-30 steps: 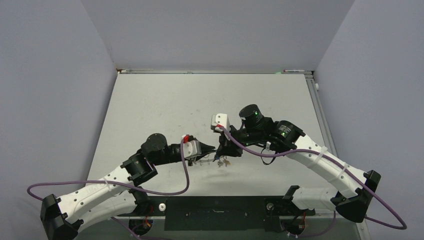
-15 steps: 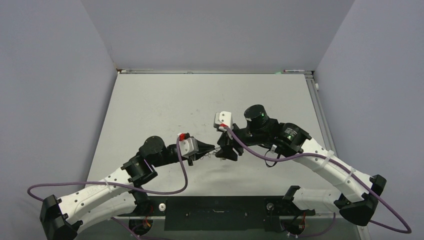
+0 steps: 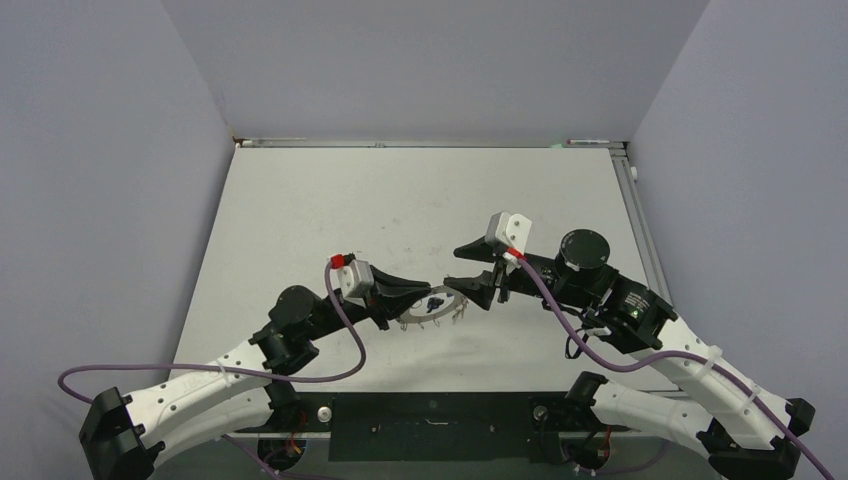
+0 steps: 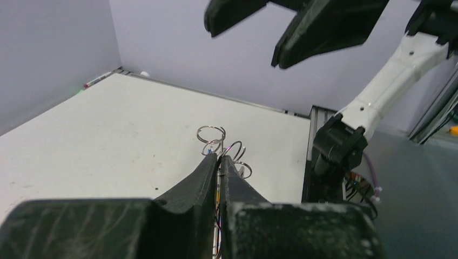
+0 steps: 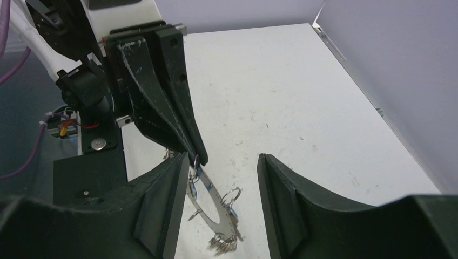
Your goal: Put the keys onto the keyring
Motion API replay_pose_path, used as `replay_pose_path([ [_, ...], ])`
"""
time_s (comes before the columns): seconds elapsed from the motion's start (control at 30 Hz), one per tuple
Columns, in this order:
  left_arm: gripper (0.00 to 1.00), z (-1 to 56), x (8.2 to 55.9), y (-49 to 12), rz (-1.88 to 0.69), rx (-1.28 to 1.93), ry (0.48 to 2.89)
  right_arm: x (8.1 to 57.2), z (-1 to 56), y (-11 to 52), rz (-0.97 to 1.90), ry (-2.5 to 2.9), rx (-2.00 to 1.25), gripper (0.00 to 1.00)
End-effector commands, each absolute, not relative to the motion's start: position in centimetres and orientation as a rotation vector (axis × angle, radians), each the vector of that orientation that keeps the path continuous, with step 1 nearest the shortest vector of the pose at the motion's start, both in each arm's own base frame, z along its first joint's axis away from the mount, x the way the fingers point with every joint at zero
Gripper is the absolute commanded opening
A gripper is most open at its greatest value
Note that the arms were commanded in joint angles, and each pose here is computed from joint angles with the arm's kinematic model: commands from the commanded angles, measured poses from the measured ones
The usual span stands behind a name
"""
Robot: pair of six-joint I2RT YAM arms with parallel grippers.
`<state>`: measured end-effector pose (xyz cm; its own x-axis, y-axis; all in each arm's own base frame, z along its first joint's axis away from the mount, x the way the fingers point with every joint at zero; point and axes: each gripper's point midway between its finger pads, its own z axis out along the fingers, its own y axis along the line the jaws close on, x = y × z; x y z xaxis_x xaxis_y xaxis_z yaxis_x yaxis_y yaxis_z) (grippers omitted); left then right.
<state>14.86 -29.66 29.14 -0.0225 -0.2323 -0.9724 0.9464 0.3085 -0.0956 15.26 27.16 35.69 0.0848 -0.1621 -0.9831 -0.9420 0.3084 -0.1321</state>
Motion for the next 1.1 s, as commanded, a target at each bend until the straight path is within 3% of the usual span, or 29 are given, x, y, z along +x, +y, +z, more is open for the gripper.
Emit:
replay_pose_path([
  [0.0,0.00,36.2,14.8,-28.4,-1.225,0.553,1.040,14.8,36.9,27.7,0.878,1.292,-1.079,0.47],
  [0.5,0.00,38.6,14.6,-27.4,-1.499,0.272,0.969,13.7,37.7,28.1,0.951,1.163,-1.057,0.37],
  [1.07,0.00,38.4,14.1,-27.6,-1.489,0.323,0.958,15.0,37.3,29.4,0.950,1.185,-1.040,0.29],
])
